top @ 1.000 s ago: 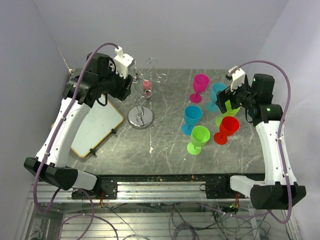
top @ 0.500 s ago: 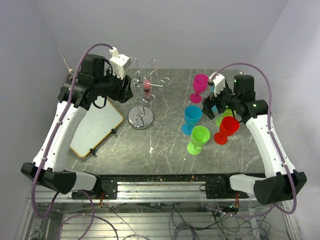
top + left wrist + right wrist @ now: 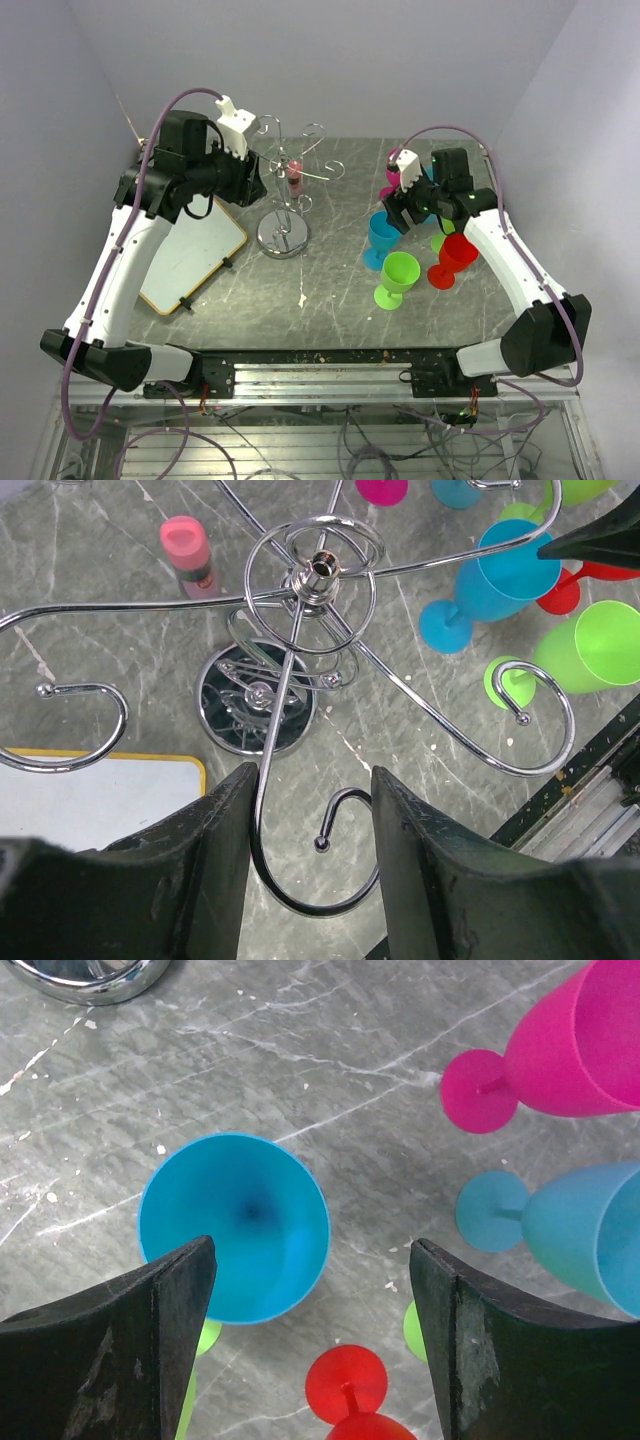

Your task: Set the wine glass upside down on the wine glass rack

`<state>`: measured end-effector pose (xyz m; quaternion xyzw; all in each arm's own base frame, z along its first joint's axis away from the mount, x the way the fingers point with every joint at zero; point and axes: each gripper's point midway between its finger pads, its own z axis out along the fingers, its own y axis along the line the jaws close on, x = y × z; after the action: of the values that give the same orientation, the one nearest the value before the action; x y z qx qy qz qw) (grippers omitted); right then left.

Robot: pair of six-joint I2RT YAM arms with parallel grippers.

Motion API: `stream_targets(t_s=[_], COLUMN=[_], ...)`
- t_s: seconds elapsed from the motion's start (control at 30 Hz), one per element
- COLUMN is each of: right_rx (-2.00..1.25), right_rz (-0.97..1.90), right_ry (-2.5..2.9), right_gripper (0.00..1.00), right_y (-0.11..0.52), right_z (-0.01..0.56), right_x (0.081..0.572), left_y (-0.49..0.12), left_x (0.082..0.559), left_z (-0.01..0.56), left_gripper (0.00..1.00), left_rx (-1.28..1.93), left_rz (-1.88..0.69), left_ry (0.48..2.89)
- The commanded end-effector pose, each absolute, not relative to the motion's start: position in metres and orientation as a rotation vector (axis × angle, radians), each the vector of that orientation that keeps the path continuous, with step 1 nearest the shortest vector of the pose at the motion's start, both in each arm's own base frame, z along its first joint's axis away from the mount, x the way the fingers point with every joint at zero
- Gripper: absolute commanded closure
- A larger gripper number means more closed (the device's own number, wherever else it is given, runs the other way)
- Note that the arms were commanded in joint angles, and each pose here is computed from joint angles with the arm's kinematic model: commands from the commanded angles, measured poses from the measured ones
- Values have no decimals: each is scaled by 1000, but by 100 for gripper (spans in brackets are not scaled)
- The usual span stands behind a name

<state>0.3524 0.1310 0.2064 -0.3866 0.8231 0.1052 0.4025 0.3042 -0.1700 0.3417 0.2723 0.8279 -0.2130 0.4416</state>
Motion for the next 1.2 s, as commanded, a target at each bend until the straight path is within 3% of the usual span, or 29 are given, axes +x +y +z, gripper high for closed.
stream_targets(t_s=[0.0,0.73,1.17], right_rx=[-973,-965,-978], right_rz=[244,187,232], right_ry=[2097,2223,2212], right_gripper=[25,62,85], right_y=[135,134,141], right_z=[198,169,171], right_x=[359,364,365], left_y=[-172,-155,-143], left_x=[313,345,347], left_z=[351,343,352], left_gripper=[58,44,26], left_rx=[704,666,633], left_rz=[-514,-327,-252], left_ry=[1999,2019,2004])
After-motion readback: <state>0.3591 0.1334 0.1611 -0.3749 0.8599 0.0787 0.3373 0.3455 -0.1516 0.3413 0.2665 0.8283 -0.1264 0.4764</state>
